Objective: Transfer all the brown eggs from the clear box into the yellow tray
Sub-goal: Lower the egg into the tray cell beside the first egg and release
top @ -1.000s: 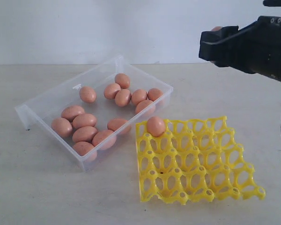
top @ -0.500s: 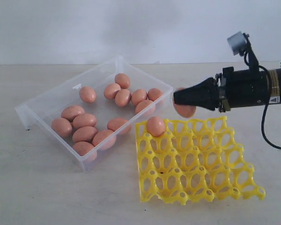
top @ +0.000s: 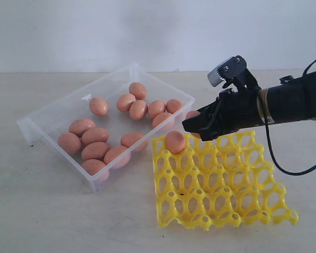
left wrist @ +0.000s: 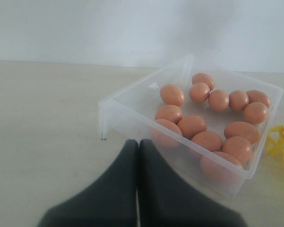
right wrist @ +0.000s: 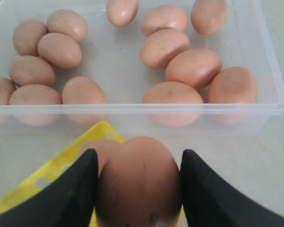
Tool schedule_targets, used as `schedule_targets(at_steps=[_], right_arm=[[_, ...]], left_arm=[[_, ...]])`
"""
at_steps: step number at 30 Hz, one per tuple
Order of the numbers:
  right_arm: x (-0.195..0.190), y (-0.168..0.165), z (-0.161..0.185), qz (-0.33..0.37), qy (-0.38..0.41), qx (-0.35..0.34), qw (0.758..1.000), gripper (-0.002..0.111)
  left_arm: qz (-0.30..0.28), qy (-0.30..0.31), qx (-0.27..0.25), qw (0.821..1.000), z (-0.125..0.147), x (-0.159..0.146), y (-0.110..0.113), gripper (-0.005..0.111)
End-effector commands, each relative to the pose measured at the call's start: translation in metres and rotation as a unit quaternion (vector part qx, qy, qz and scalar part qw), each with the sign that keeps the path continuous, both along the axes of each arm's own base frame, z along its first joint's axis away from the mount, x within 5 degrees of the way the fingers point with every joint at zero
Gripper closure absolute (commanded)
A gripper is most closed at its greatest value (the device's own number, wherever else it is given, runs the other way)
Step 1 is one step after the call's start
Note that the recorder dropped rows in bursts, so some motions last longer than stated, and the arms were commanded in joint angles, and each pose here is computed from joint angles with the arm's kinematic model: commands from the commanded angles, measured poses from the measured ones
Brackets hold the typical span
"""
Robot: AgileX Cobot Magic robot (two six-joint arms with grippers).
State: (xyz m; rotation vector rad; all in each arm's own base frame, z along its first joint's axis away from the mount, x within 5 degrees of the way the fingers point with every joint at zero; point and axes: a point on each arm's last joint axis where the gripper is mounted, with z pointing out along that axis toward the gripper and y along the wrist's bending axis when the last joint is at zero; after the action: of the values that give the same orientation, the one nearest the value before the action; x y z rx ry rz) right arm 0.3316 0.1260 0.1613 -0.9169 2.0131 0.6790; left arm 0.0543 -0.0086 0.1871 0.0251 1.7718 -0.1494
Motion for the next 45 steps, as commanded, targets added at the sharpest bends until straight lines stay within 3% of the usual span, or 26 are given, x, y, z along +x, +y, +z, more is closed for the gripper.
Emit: schedule_targets(at_steps=[1,5,36,38,42,45], right_arm=[[0.005,0.0,0.0,-0.018,-0.017,0.003,1.0,0.108],[0.006,0.003,-0.014,-0.01,0.006,0.014,1.0,0.108],[0.008,0.001,-0.029,-0.015,0.011,-0.001,1.0,0.108],[0.008,0.001,-0.028,-0.013,0.008,-0.001,1.0,0.101],[0.008,0.001,-0.028,-0.008,0.002,-0.005,1.0,0.069],[0.009,0.001,-0.028,-0.01,0.003,-0.003,1.0,0.055]], left_arm=[[0.002,-0.004,-0.002,1.0,0.001,0.0,0.0,0.111],[0.002,-0.004,-0.002,1.0,0.001,0.0,0.0,0.111],[0.002,-0.004,-0.002,1.0,0.001,0.0,0.0,0.111],[0.002,-0.004,-0.002,1.0,0.001,0.0,0.0,0.111],[0.002,-0.004,-0.002,1.0,0.001,0.0,0.0,0.111],[0.002,-0.004,-0.002,1.0,0.001,0.0,0.0,0.111]])
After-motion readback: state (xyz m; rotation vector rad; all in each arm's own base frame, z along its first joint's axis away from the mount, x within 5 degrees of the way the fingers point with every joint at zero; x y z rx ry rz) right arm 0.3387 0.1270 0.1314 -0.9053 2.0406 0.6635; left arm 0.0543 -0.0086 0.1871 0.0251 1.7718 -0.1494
